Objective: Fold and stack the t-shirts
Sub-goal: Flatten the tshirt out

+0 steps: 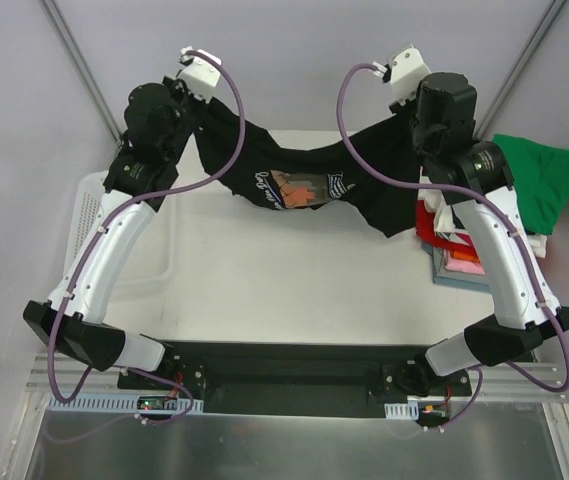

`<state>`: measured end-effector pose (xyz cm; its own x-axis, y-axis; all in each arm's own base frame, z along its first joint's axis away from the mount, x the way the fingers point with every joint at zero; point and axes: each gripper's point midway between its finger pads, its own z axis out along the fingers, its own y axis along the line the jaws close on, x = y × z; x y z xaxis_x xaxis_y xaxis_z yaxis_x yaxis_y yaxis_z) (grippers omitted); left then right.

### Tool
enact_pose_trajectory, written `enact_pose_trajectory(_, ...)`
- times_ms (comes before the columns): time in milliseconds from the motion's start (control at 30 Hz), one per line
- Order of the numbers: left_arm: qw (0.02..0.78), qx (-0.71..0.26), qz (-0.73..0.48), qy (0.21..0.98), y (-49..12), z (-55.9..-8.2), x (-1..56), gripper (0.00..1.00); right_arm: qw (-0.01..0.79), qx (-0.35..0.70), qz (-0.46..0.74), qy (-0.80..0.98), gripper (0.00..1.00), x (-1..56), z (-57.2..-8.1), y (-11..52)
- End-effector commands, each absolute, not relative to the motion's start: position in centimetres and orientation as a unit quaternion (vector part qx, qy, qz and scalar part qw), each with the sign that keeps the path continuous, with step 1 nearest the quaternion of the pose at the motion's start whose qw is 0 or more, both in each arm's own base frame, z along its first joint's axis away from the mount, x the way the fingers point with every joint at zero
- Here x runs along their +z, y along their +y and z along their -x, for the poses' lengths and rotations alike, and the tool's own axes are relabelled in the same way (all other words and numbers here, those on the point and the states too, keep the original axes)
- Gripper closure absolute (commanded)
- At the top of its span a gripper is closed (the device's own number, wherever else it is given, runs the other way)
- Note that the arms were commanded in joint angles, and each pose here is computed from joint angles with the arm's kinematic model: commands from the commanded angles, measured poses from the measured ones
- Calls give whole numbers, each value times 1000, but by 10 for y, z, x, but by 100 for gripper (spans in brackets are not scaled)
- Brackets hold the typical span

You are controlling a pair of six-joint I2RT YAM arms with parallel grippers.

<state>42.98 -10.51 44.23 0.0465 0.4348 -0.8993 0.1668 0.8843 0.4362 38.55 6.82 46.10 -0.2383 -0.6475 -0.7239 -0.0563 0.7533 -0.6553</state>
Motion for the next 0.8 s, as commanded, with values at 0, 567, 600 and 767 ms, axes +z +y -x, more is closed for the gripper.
enact_pose_trajectory(0, 744, 153, -146, 634, -71, -413, 524, 100, 644, -250, 173, 702, 99, 517, -370, 58)
enact_pose_trajectory(567, 789, 163, -101, 585, -45, -349, 590, 100, 702, -232, 119, 663, 99, 563, -301, 29)
enact_pose_trajectory(600, 790, 159, -99, 583, -44, -345, 592, 100, 705, -231, 118, 659, 99, 565, -296, 26)
enact_pose_trajectory(767, 800, 126, -89, 580, -43, -323, 596, 100, 719, -215, 122, 649, 99, 569, -283, 25)
